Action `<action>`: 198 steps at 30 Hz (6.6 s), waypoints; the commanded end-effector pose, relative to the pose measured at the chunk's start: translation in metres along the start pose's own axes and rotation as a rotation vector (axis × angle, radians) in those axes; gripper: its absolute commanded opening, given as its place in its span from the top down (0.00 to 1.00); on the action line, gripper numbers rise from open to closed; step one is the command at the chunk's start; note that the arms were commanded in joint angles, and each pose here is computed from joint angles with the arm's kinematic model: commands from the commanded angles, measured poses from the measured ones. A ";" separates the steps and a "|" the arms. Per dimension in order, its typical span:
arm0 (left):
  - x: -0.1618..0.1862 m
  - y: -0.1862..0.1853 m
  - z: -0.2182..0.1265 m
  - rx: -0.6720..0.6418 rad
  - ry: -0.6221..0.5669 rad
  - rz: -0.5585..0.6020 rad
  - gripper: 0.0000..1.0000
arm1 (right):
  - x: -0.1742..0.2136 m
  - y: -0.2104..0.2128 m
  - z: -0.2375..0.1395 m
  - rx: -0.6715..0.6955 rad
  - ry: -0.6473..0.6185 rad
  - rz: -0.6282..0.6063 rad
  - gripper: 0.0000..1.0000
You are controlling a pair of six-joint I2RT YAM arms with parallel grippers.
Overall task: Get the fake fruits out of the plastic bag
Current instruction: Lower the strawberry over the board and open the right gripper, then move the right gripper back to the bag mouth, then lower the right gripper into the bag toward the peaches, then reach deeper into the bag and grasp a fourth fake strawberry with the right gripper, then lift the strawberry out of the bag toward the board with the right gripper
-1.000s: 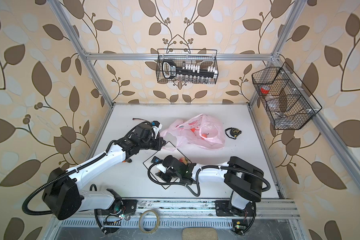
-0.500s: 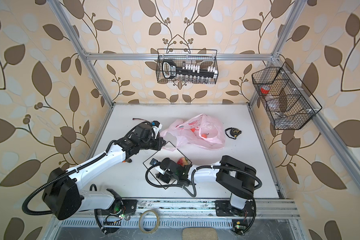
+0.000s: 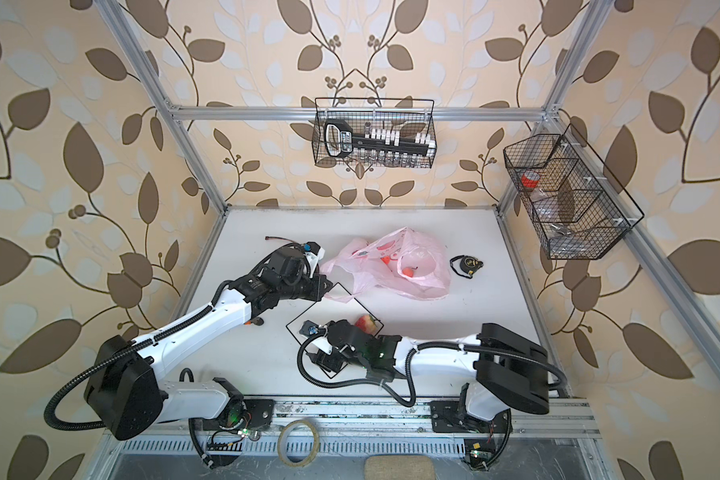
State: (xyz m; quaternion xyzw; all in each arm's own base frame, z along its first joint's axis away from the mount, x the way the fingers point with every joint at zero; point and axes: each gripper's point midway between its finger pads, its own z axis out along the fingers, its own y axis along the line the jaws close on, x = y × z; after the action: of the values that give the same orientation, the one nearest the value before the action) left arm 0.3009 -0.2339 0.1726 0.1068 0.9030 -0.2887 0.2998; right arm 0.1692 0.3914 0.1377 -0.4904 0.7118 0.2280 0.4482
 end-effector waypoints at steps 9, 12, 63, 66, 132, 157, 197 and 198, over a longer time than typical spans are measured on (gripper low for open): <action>-0.018 -0.011 -0.014 0.039 -0.065 0.011 1.00 | -0.046 -0.054 -0.099 0.238 -0.228 0.173 0.39; -0.017 -0.012 -0.014 0.045 -0.063 0.012 1.00 | -0.054 -0.093 -0.121 0.408 -0.268 0.261 0.40; 0.022 -0.037 -0.025 0.150 0.122 0.121 1.00 | 0.165 -0.309 -0.043 0.665 0.283 1.137 0.42; 0.027 -0.034 -0.025 0.136 0.147 0.109 1.00 | 0.180 -0.296 -0.047 0.657 0.339 1.124 0.41; 0.034 -0.018 -0.010 0.055 0.231 0.086 1.00 | 0.140 -0.351 0.002 0.607 0.086 1.316 0.99; -0.004 -0.009 0.003 -0.039 0.107 0.008 1.00 | 0.070 -0.371 -0.099 0.696 -0.123 1.195 1.00; -0.058 0.002 0.060 -0.035 0.117 0.058 1.00 | 0.017 -0.171 -0.078 -0.014 -0.083 0.829 1.00; -0.059 0.002 0.060 -0.034 0.117 0.057 1.00 | 0.020 -0.169 -0.075 -0.015 -0.075 0.835 1.00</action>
State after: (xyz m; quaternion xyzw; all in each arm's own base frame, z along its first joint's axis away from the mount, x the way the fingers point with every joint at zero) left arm 0.3713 -0.2649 0.1514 0.1312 0.9293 -0.2458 0.2426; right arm 0.2905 0.2500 0.1853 -0.1471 0.8304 0.4154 0.3408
